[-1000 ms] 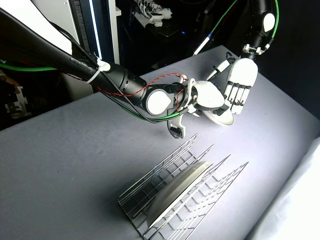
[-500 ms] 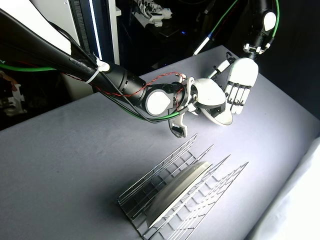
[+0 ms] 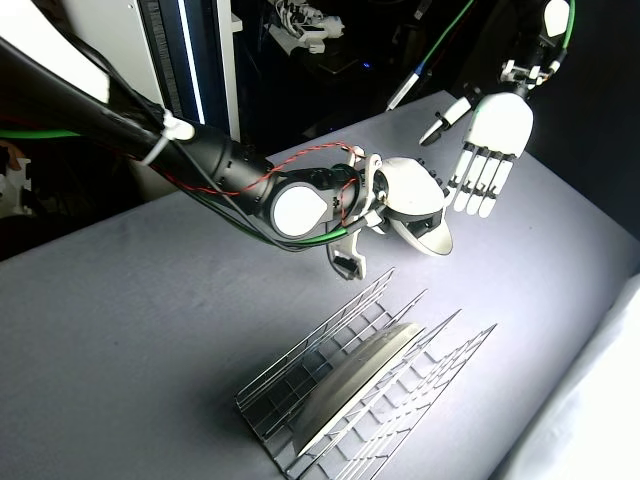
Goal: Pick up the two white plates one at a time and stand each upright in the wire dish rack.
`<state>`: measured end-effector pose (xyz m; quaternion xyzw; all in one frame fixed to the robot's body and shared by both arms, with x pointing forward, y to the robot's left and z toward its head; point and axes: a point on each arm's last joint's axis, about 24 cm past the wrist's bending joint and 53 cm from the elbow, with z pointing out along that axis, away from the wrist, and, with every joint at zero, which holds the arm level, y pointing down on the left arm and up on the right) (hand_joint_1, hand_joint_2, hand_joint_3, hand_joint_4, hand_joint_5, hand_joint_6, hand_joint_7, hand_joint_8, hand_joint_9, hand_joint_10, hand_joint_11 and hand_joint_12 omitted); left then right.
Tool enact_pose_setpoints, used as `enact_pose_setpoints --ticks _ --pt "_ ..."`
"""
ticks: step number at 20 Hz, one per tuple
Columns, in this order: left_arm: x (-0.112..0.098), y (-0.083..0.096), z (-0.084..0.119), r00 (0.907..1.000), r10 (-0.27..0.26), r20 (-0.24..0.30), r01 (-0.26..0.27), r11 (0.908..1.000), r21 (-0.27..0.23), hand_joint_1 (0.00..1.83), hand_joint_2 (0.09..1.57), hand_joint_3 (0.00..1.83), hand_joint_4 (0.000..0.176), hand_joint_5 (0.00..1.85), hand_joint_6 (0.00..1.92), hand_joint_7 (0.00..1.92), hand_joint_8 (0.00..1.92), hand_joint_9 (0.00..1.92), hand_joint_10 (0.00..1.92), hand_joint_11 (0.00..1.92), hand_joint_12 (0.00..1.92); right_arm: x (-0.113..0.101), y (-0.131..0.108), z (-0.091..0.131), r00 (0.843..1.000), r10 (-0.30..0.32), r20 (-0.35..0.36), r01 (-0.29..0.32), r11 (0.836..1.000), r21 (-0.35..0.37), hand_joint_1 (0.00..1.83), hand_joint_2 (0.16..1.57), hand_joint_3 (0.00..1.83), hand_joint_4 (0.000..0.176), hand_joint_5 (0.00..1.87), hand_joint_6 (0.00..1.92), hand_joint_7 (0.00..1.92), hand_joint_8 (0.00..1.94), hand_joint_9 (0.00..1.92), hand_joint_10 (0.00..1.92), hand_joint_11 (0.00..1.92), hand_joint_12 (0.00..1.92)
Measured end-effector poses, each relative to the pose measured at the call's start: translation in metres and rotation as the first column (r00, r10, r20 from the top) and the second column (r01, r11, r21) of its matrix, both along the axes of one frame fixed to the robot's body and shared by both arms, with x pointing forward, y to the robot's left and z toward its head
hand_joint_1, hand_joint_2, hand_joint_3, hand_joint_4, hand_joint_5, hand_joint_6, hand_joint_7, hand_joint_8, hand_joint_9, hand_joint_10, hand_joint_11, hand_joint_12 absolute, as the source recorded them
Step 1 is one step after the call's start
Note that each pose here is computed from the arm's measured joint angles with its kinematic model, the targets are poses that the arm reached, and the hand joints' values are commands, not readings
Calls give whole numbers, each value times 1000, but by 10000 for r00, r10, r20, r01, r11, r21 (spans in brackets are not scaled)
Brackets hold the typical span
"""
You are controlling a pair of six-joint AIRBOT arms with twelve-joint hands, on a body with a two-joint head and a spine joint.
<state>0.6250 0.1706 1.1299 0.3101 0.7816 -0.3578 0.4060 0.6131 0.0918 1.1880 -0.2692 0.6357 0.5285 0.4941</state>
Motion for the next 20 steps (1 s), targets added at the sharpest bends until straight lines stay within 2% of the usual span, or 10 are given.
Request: enact_pose_setpoints --ticks 1,2,7,8,14,15,18,19,20 --pt "-1 2 2 10000 9 3 -9 10000 -28 0 1087 0 0 0 0 0 0 0 0 0 0 -1 -2 5 10000 -21 12 21 10000 56 1402 1111 2 0 862 1057 966 945 990 1123 888 1340" --pt "-4 2 6 9999 -106 52 106 9999 -70 0 1096 2 0 0 0 0 0 0 0 0 0 -4 -4 13 9998 -44 -179 50 9995 300 1487 1105 0 0 847 1043 955 906 971 1033 894 1507" --pt "-14 3 21 9993 -345 140 350 9989 -328 0 1084 0 0 0 0 0 0 0 0 0 0 -23 -12 48 9988 45 -490 5 9948 1018 1490 1109 1 0 840 1065 933 928 958 1048 891 1513" --pt "-16 4 21 9990 -426 130 430 9986 -299 0 1078 0 0 0 0 0 0 0 0 0 0 -27 -16 57 9983 37 -588 33 9930 1181 1491 1102 0 0 859 1010 953 907 974 1032 905 1501" --pt "-12 11 25 9998 -200 -48 198 9990 -400 0 1085 0 0 0 0 0 0 0 0 0 0 -34 -40 81 9903 -341 -1350 581 9824 1775 1492 1096 1 0 857 993 958 897 996 1004 922 1491" --pt "-9 15 25 9999 -86 -86 82 9991 -407 0 1073 0 0 0 0 0 0 0 0 0 0 -34 -44 89 9885 -401 -1458 687 9780 1968 1494 1086 0 0 883 935 995 851 1022 968 937 1474" --pt "-7 19 23 9998 43 -184 -49 9995 -298 0 1102 7 0 0 0 0 0 0 0 0 0 -35 -54 105 9806 -486 -1902 963 9633 2506 1492 1094 2 0 851 952 981 886 1013 989 911 1516" --pt "-8 19 22 9998 7 -199 -13 9996 -265 0 1105 6 0 0 0 0 0 0 0 0 0 -33 -59 113 9739 -532 -2207 1156 9528 2807 1406 1099 4 0 870 965 1002 935 1019 1089 931 1313" --pt "-10 20 21 9998 -47 -195 43 9998 -172 0 1099 3 0 0 0 0 0 0 0 0 0 -31 -64 122 9672 -582 -2473 1351 9421 3069 1386 1112 1 0 846 1017 980 981 1002 1139 947 1254"
